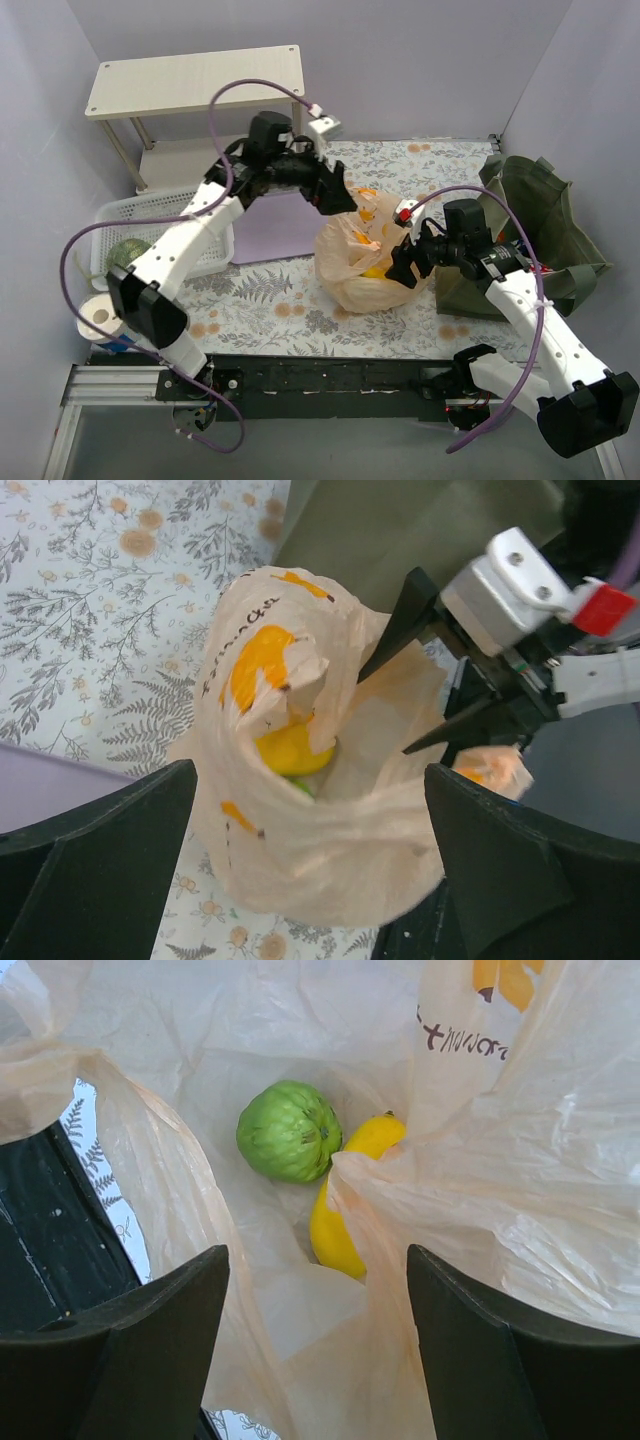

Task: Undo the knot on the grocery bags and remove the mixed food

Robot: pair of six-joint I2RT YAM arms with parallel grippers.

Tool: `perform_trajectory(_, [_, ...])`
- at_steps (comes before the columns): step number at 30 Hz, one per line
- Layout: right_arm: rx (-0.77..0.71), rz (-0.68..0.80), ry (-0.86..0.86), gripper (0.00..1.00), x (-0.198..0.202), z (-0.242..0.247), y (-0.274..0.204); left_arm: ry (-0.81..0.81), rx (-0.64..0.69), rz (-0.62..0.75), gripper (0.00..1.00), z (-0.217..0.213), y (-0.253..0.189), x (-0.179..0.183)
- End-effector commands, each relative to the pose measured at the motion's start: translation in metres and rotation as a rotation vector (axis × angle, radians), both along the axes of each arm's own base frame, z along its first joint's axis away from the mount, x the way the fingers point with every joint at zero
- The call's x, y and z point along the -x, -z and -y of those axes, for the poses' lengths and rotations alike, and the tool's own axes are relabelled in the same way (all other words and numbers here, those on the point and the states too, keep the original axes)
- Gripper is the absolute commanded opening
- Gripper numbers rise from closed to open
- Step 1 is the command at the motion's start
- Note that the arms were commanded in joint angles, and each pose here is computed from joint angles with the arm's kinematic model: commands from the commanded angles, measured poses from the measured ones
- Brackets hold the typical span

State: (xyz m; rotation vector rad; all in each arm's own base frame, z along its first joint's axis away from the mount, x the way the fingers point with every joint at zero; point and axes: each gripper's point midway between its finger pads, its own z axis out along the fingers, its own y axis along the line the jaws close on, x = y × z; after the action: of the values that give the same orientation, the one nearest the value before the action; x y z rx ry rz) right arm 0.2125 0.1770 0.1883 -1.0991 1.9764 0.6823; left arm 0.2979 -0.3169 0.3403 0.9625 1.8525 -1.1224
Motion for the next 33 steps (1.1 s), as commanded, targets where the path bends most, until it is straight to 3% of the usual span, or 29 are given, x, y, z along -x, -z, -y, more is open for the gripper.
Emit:
perform_trajectory(1, [-0.024, 0.062, -0.014, 0.79, -0.002, 0.000, -0.021, -0.078, -0.146, 0.103, 0.98, 0.042, 0.018, -0.015])
perform_trajectory(2, [-0.020, 0.067, -0.017, 0.79, -0.001, 0.001, -0.022, -0.141, -0.230, 0.112, 0.98, 0.042, 0.041, -0.032])
perform_trajectory(4, [-0.014, 0.081, -0.023, 0.78, -0.001, 0.003, -0.025, -0.173, -0.268, 0.136, 0.98, 0.044, 0.047, -0.040])
perform_trajectory(8, [0.032, 0.109, -0.023, 0.78, 0.001, 0.011, -0.021, -0.211, -0.302, 0.215, 0.84, 0.033, 0.042, -0.049])
perform_trajectory(11, [0.067, 0.111, 0.000, 0.78, 0.002, 0.019, -0.011, -0.149, -0.301, 0.237, 0.72, 0.028, 0.035, -0.033])
perform_trajectory(12, [0.085, 0.109, 0.021, 0.78, 0.000, 0.023, -0.006, -0.110, -0.297, 0.242, 0.56, 0.028, 0.035, -0.026])
perform_trajectory(17, [0.162, 0.094, 0.078, 0.76, -0.002, 0.040, 0.019, 0.013, -0.307, 0.210, 0.20, 0.016, 0.045, 0.011])
perform_trajectory(20, [0.145, 0.178, 0.008, 0.70, -0.003, 0.034, -0.010, 0.118, -0.273, 0.157, 0.00, 0.017, 0.051, 0.041])
perform_trajectory(23, [0.097, 0.276, -0.080, 0.66, -0.002, 0.019, -0.053, 0.219, -0.207, 0.126, 0.00, 0.024, 0.041, 0.067])
perform_trajectory(27, [0.035, 0.327, -0.290, 0.59, 0.027, -0.013, -0.076, 0.279, -0.145, 0.151, 0.00, 0.037, 0.021, 0.084])
perform_trajectory(29, [0.039, 0.303, -0.350, 0.56, 0.036, -0.021, -0.068, 0.287, -0.136, 0.161, 0.00, 0.042, 0.017, 0.086])
perform_trajectory(33, [0.127, 0.260, -0.418, 0.48, 0.045, -0.032, -0.006, 0.286, -0.140, 0.144, 0.00, 0.045, 0.022, 0.084])
